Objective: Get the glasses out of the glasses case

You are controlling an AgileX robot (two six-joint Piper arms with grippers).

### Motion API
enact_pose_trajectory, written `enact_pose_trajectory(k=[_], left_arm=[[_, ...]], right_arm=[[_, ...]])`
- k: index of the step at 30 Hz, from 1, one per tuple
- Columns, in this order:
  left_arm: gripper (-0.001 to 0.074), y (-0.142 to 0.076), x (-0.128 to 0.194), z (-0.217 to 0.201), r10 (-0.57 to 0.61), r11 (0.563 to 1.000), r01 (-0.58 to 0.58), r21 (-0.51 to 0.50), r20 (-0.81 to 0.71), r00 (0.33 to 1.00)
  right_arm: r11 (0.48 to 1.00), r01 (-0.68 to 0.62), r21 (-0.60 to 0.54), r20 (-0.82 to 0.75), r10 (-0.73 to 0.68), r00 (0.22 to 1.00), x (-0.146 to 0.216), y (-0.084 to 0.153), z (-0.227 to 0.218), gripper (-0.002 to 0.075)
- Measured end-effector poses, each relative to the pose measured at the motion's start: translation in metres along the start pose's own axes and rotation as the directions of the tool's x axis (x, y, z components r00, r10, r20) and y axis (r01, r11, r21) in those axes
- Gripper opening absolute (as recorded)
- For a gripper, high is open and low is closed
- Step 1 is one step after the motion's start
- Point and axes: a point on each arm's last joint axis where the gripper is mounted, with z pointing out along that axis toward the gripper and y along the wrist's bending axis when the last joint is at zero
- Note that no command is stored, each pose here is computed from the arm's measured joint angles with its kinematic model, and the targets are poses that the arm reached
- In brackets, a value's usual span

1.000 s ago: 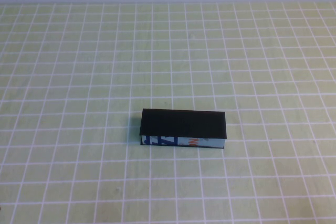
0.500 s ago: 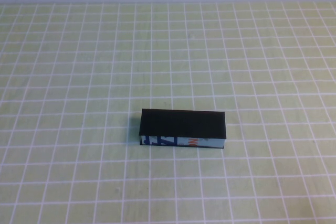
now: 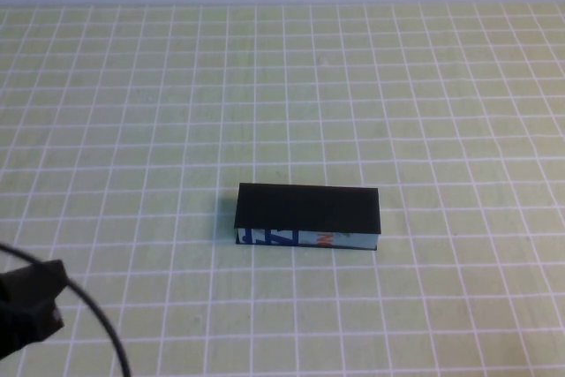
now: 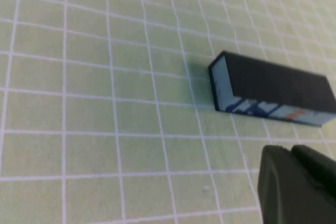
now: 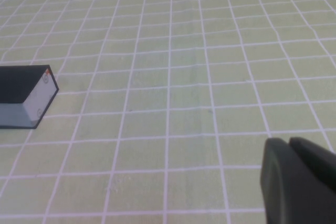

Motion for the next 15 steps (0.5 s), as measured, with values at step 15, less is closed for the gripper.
enact_pose_trajectory(k=[15], left_arm=[[-0.0004, -0.013, -0.091, 0.121, 0.235, 0.963, -0.173, 0.208, -0.322, 0.917]], right_arm=[[1.0, 0.0, 0.0, 0.0, 0.0, 1.0, 0.0, 0.0, 0.0, -0.0018]])
